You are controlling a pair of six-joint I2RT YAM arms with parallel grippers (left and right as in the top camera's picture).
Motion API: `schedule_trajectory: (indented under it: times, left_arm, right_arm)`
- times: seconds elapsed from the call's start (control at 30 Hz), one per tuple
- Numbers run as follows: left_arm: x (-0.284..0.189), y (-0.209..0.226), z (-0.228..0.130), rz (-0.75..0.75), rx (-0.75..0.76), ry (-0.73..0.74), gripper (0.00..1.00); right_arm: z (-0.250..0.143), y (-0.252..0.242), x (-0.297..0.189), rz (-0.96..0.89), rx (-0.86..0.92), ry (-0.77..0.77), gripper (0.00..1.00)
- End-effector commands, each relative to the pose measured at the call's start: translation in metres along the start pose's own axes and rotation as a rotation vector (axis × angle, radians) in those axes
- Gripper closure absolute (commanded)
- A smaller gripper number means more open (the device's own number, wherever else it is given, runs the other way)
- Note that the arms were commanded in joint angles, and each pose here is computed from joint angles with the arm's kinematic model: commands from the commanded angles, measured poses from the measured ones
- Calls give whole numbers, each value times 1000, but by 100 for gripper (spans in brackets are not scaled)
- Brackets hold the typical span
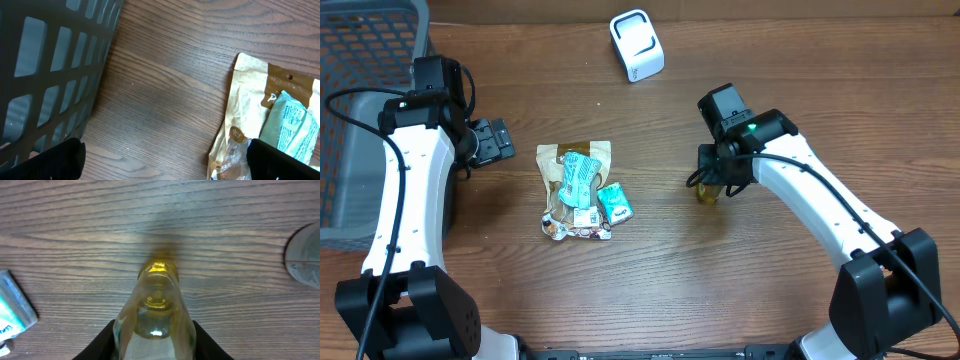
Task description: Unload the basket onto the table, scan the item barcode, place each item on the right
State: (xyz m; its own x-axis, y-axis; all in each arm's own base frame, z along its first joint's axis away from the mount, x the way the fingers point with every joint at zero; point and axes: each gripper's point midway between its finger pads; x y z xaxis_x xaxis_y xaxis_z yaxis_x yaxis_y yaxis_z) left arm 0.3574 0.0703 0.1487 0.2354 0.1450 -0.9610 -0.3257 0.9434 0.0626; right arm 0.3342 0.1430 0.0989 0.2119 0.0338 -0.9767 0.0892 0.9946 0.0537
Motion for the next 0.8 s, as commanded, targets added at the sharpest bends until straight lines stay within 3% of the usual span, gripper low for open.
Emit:
schedule_trajectory:
  times: [0.0,0.43,0.77]
  left_arm:
    - [-10,3,7,7,6,-37,0]
    - [-10,3,7,7,6,-37,0]
    - [-10,3,7,7,6,-37,0]
  right_arm:
    - [-3,18,-8,40,-40,-24,68]
    - [-19,83,-16,134,-185,-97,69]
    - [-19,75,-15,76,-191,-110,68]
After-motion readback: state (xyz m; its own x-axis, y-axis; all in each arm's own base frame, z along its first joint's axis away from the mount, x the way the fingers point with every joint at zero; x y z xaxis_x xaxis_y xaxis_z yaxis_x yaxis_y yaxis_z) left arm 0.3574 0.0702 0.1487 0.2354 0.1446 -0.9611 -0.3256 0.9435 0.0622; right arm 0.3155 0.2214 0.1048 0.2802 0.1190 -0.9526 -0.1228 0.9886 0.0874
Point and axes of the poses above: each gripper's point midway between its finger pads, its own x axis out along the fingers, its own y axis along the line the jaws close on, z = x × y, and after that the axes turned 5 degrees about x, right-handed
